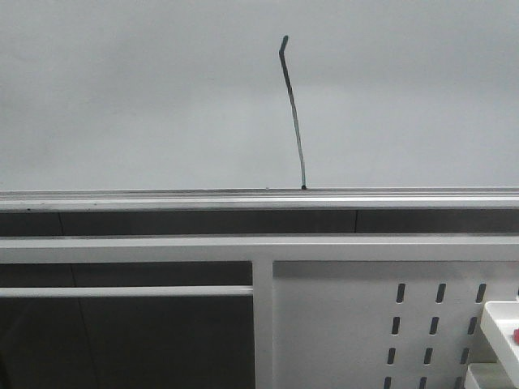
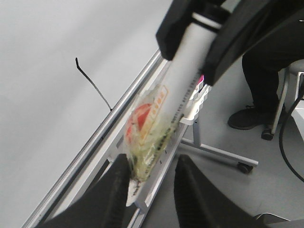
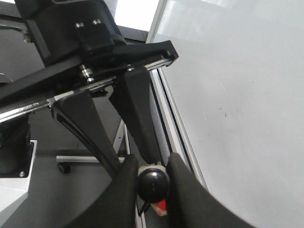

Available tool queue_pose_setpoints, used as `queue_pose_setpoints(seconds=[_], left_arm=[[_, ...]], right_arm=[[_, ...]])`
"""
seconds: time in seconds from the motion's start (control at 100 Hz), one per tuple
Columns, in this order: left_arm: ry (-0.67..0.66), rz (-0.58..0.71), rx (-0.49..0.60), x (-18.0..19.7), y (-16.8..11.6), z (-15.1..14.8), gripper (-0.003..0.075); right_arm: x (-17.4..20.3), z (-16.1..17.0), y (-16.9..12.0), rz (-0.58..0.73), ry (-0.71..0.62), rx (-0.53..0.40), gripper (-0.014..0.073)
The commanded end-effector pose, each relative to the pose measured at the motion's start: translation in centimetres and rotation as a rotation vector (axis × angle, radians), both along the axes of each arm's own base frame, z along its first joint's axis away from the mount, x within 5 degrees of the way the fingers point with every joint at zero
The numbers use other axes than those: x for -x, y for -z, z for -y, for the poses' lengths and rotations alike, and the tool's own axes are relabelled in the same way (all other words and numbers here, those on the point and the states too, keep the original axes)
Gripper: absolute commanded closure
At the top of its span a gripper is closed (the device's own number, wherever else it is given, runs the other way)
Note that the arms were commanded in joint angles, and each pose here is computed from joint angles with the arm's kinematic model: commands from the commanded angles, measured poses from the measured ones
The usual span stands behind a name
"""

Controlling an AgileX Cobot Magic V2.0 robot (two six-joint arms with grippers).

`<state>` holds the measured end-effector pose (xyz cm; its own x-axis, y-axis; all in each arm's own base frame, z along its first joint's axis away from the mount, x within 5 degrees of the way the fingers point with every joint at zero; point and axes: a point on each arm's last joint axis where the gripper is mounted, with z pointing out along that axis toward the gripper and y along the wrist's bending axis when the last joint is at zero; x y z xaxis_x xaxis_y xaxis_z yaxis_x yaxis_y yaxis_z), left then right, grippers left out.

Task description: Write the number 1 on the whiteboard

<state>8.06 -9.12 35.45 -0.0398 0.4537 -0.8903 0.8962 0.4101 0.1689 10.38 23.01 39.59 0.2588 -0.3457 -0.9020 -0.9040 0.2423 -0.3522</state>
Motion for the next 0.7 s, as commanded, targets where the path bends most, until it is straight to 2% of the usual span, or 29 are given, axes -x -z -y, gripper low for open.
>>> queue_pose_setpoints(seconds=[0.0, 0.58, 0.69], left_arm=[[-0.023, 0.024, 0.076, -0.5, -1.5, 0.3, 0.0521], [-0.023, -0.039, 0.063, -1.8, -0.8, 1.0, 0.0522], [-0.024, -0.038, 0.064, -1.8, -0.8, 1.0, 0.0545]], right_arm=[[0.1, 0.3, -2.2, 0.039, 0.018, -0.110, 0.0672], [0.1, 0.3, -2.1, 0.033, 0.014, -0.099, 0.0672], [0.1, 0.3, -2.1, 0.033, 0.014, -0.099, 0.0672]])
